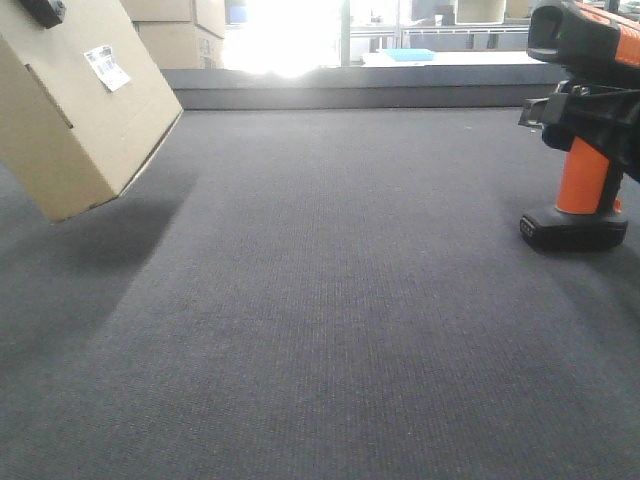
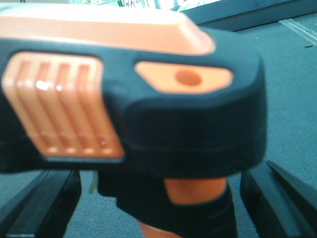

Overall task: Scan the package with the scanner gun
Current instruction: 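Close the right gripper around the scanner gun handle, then lift the scanner gun off the belt with the right gripper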

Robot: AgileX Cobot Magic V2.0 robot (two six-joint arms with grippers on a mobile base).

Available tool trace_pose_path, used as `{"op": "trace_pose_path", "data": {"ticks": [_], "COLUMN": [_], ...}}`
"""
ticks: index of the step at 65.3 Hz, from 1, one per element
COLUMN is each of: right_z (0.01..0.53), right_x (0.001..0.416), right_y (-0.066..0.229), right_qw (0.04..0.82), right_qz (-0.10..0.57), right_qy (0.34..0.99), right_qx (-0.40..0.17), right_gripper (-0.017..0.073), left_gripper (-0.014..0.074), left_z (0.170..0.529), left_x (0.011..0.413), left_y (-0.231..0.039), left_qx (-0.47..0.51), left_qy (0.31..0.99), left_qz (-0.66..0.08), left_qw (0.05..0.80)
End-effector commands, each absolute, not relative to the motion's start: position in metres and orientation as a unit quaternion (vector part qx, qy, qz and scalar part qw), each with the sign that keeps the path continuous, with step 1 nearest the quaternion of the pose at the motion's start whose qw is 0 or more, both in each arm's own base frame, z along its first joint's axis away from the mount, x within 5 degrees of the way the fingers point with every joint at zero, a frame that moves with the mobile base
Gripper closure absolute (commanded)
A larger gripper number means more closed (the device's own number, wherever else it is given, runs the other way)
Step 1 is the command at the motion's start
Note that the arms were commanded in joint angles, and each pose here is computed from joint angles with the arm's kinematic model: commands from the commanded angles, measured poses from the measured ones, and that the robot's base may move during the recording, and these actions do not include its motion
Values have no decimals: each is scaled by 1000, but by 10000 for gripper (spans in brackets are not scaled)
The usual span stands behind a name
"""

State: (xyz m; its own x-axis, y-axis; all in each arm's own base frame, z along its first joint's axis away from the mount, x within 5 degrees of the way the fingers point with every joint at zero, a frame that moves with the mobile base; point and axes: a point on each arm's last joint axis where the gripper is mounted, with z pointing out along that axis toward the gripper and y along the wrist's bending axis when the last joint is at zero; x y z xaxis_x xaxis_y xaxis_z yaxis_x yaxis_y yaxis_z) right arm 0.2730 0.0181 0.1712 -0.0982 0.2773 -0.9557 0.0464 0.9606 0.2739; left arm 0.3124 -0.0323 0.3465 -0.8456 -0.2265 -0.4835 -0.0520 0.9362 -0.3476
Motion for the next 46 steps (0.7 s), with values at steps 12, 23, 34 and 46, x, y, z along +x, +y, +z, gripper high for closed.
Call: {"op": "trace_pose_path", "data": {"ticks": [12, 23, 34, 46], "right_z": [175, 175, 175, 176], "right_x": [275, 275, 275, 275], "right_y": [16, 15, 15, 16], "right_qw": [677, 677, 677, 681], "right_qz": [85, 83, 83, 85], "right_qy": [723, 722, 722, 719], "right_qx": [111, 117, 117, 114], "right_gripper": [75, 253, 334, 337], "left_gripper": [423, 423, 423, 423], "left_z": [355, 355, 355, 355], "left_x": [311, 311, 311, 311], "left_y": [-35, -35, -35, -35], "left_qx": [-71, -71, -71, -71], "left_qy": [941, 941, 941, 941], "left_qz": [-171, -171, -171, -171], "left_qw": [284, 284, 284, 284]}}
